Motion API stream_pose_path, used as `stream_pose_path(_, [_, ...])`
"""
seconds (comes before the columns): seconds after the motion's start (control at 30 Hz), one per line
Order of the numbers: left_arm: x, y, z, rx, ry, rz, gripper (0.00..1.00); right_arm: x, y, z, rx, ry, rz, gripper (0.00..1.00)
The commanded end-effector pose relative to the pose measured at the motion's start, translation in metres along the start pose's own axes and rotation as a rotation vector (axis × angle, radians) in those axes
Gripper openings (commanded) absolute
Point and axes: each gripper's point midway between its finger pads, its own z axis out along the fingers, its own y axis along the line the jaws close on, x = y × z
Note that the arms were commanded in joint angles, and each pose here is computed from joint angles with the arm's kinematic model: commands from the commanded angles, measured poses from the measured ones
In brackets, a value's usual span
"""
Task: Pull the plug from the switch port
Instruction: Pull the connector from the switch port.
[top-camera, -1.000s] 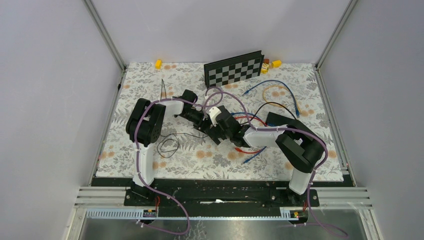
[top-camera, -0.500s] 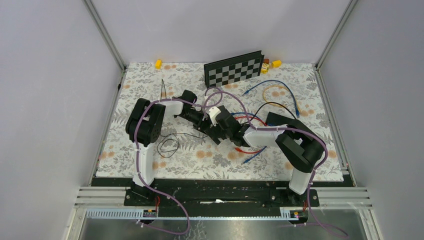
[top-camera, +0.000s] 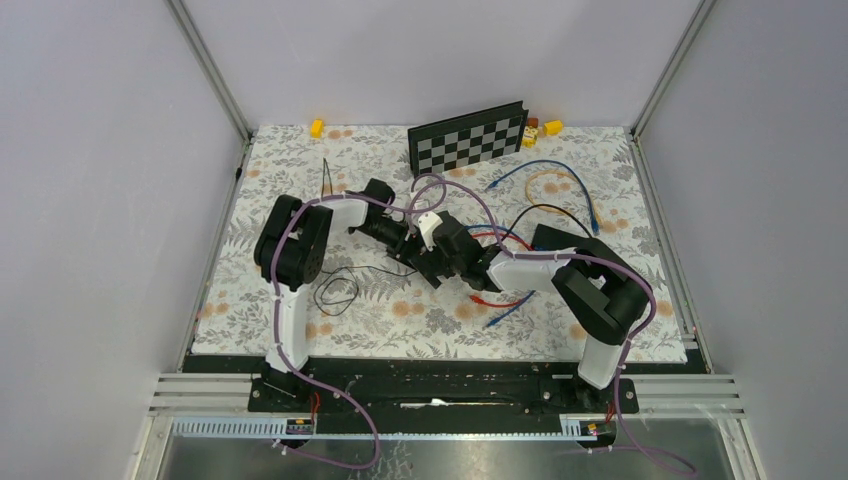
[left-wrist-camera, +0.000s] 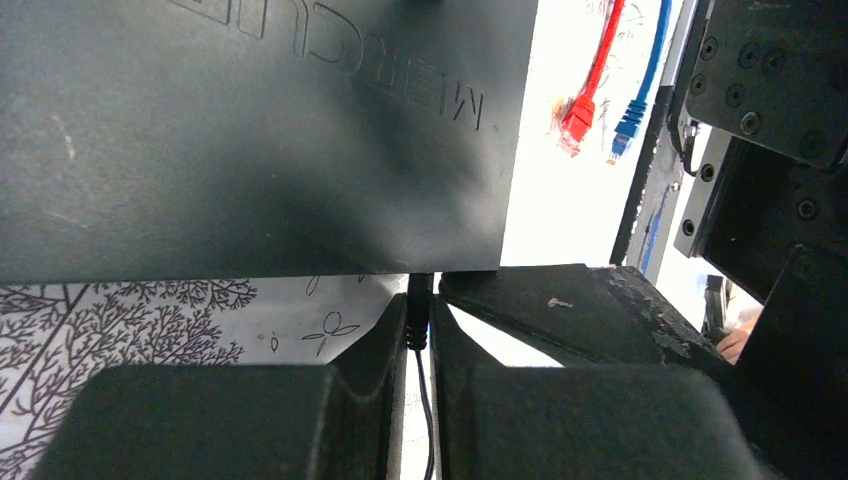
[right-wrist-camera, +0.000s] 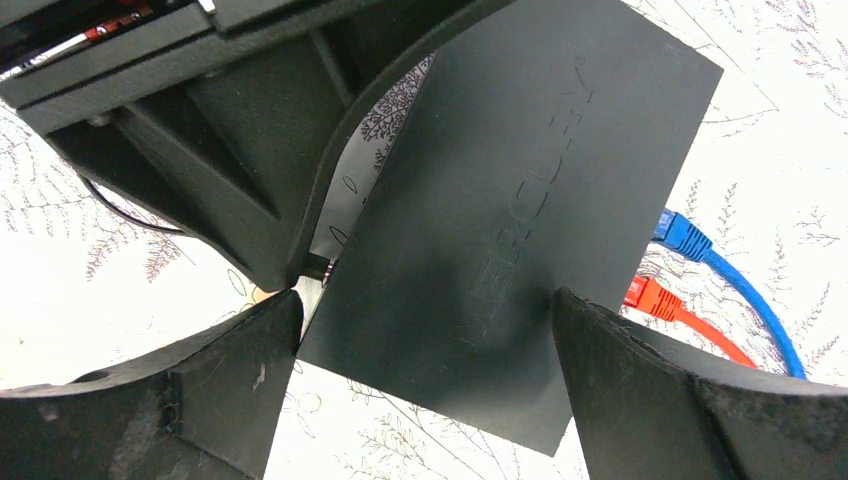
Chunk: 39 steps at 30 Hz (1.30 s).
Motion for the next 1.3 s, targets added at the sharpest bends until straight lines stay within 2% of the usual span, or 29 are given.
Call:
stream_pose_path(0.0, [0.018,0.023,-0.010,-0.156,0.029,-0.018,0.00,0.007,-0.014,0.006,0.024,0.038,0.028,1.00])
stream_pose_path(0.13, [0.011,0.032,-0.018,-0.252,-0.012,0.023,0.00,0.008,-0.015,0.007,0.023,0.045,0.032,1.00])
stream_pose_path(0.23, [0.008,0.031,-0.020,-0.264,-0.025,0.037,0.00,0.008,-0.016,0.007,0.023,0.046,0.035,1.00])
stream_pose_path(0.77, [0.016,0.014,-0.012,-0.055,0.031,-0.058,0.00,0.013,-0.024,0.009,0.033,0.064,0.056,1.00])
stream_pose_path(1.27, [0.003,0.027,-0.036,-0.272,-0.039,0.073,0.00,0.019,-0.027,0.012,0.036,0.081,0.067,1.00])
